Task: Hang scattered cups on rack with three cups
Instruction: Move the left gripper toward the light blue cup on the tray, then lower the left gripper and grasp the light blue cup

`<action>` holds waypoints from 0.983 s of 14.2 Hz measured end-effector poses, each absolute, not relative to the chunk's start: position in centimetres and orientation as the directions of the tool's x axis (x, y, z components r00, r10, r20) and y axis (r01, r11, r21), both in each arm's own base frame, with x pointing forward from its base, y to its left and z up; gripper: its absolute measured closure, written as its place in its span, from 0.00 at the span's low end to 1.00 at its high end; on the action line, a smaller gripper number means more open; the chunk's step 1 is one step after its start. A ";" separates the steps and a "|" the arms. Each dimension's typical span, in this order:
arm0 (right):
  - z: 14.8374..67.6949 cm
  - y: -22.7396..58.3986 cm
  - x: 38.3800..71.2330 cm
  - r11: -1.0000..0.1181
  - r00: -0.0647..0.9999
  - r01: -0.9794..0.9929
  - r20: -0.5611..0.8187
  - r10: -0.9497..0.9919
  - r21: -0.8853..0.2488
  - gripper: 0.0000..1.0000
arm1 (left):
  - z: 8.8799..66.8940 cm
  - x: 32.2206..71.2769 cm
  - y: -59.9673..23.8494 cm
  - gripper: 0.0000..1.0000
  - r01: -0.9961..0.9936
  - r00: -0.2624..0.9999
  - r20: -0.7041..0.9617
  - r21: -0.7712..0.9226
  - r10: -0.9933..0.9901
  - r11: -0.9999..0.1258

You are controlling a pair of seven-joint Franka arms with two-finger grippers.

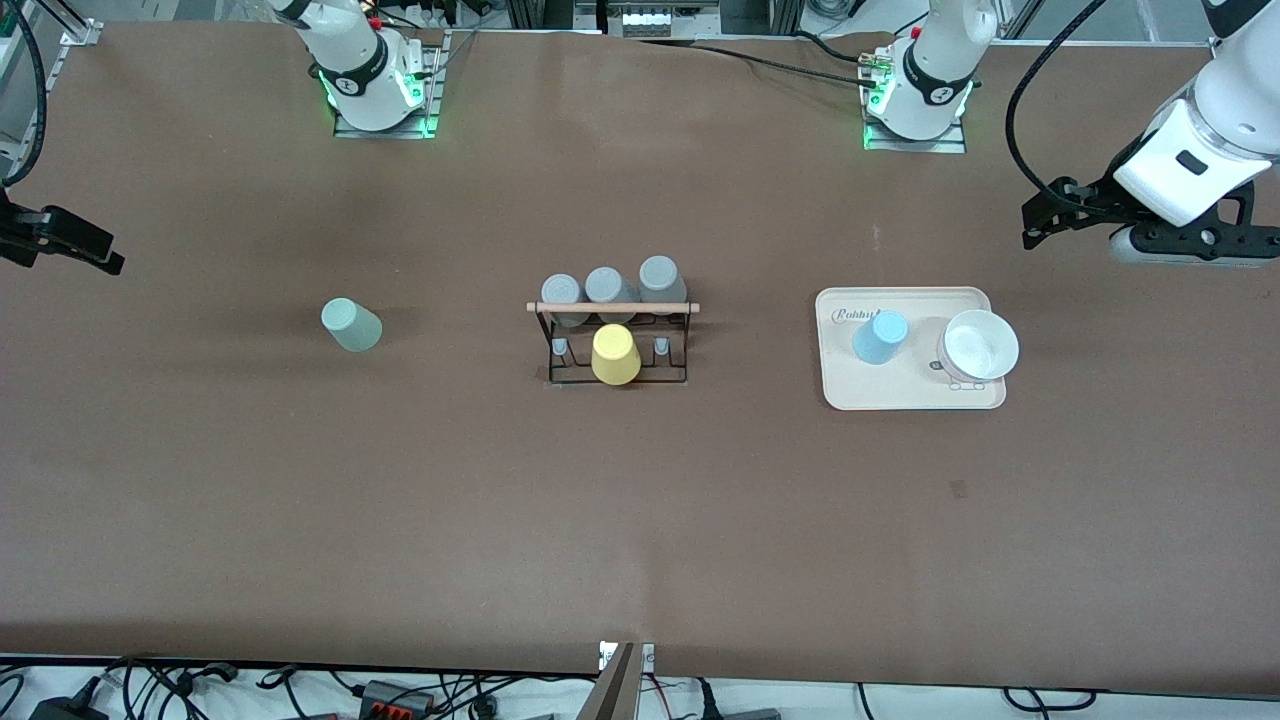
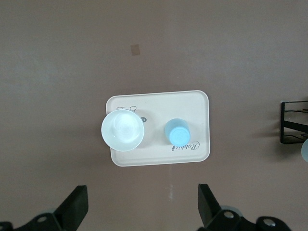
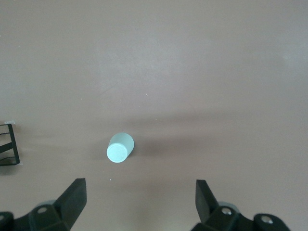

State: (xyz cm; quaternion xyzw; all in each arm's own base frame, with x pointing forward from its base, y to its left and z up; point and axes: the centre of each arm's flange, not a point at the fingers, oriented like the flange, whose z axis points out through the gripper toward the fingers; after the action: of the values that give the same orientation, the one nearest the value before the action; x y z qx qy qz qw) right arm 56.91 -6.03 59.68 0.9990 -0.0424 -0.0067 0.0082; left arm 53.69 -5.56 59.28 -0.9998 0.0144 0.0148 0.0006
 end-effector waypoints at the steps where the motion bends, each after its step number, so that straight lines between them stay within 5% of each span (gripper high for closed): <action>1: 59.7 -6.0 56.9 -0.996 0.996 -0.085 -0.014 -0.085 0.017 0.00 | 59.0 54.1 -5.6 0.00 -0.030 0.999 -0.043 0.002 -0.030 -1.000; 7: 59.6 -6.0 56.8 -0.996 0.996 -0.086 -0.021 -0.086 0.017 0.00 | 50.8 57.0 -6.3 0.00 -0.049 0.971 -0.234 0.020 -0.053 -0.999; 14: 59.6 -6.0 56.8 -0.996 0.996 -0.086 -0.020 -0.086 0.017 0.00 | 37.4 59.0 -10.8 0.00 -0.125 0.986 -0.107 0.054 -0.130 -0.991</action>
State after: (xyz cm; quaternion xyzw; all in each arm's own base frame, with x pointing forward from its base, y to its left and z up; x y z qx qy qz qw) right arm 56.80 -6.03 59.65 0.9990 -0.0431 -0.0105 0.0080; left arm 58.99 -10.77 37.43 -0.9961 0.0641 0.0554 -0.0237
